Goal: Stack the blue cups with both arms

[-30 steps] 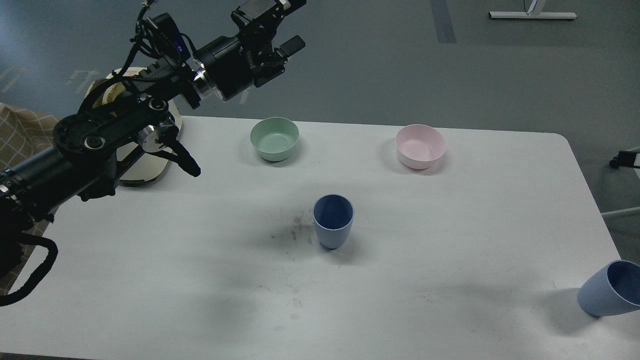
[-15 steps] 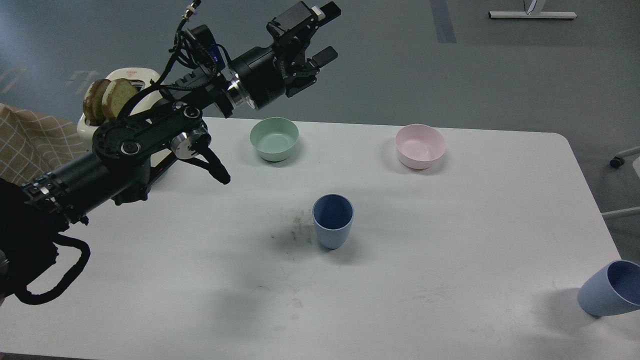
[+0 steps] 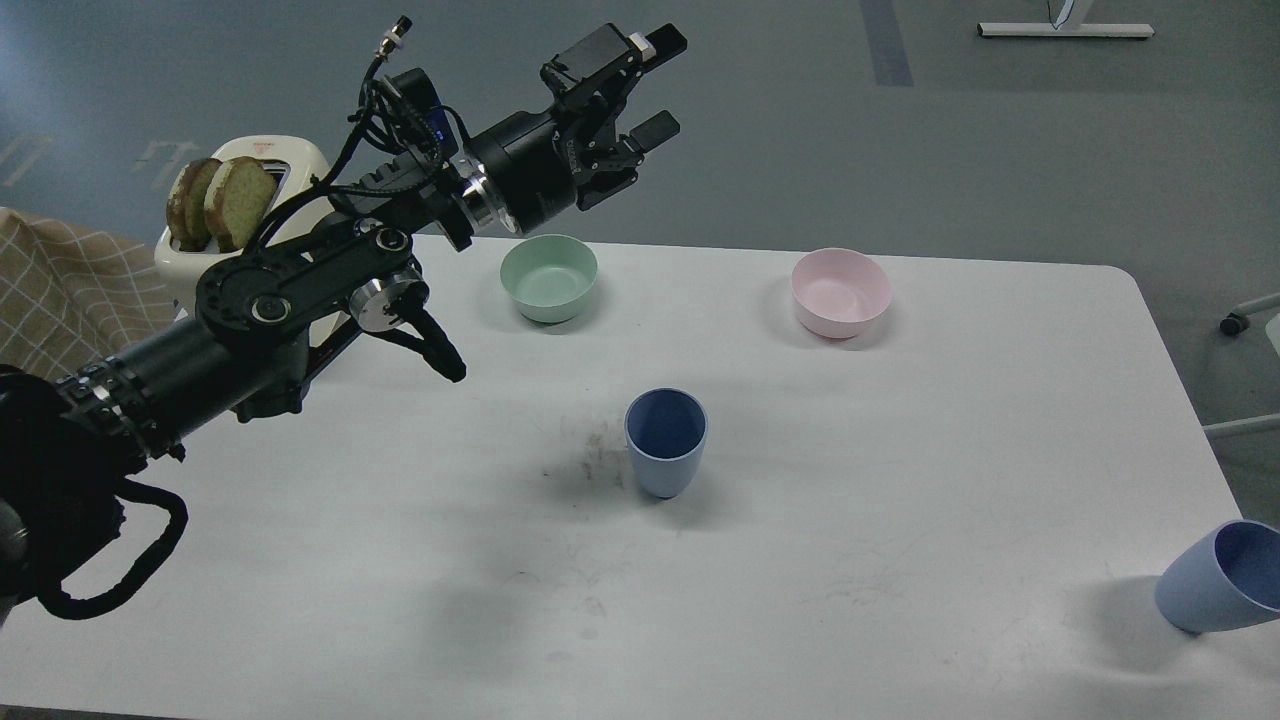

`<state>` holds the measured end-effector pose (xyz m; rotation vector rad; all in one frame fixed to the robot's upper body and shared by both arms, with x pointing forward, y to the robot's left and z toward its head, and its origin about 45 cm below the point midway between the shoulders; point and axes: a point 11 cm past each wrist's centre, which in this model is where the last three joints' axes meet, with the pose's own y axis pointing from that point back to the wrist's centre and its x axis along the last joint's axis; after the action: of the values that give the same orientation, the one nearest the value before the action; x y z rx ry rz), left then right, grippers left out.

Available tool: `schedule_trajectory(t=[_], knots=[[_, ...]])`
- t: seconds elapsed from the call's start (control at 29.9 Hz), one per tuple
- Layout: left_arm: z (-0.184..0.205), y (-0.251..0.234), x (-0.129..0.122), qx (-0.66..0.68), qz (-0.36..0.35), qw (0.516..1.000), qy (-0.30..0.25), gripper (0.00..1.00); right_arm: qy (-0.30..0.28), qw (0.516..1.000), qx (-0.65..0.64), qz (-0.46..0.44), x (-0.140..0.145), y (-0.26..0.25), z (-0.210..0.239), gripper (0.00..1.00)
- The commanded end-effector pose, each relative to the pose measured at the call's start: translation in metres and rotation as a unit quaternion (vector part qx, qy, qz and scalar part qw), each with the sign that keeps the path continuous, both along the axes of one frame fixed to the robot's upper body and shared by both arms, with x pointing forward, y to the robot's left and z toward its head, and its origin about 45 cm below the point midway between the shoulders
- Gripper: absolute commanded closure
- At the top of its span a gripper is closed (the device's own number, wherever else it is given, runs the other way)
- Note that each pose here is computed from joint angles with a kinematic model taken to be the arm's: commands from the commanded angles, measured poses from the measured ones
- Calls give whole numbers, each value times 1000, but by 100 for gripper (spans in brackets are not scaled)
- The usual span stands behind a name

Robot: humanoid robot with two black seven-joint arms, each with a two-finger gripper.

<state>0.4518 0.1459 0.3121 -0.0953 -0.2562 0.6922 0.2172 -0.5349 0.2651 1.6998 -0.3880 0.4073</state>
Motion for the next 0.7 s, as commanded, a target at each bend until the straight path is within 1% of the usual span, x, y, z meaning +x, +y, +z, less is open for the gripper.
schedule_trajectory(t=[0.0,0.2,0.23,0.37,0.5,0.57,0.67], knots=[[-2,2,1,1,4,1000,2,2,13,1000,5,6,0,5,-11,2],[-3,3,1,1,5,1000,2,2,21,1000,2,7,2,3,-19,3],[-2,4,2,1,7,1000,2,2,23,1000,2,6,3,3,-22,6],[0,6,3,-2,11,1000,1,2,21,1000,0,9,7,3,-28,12],[-1,7,3,-1,11,1000,1,2,32,999,1,12,6,5,-38,24],[-1,9,4,0,13,1000,1,2,36,999,1,12,4,5,-42,26],[0,11,4,0,14,1000,0,2,40,999,0,10,4,3,-46,32]])
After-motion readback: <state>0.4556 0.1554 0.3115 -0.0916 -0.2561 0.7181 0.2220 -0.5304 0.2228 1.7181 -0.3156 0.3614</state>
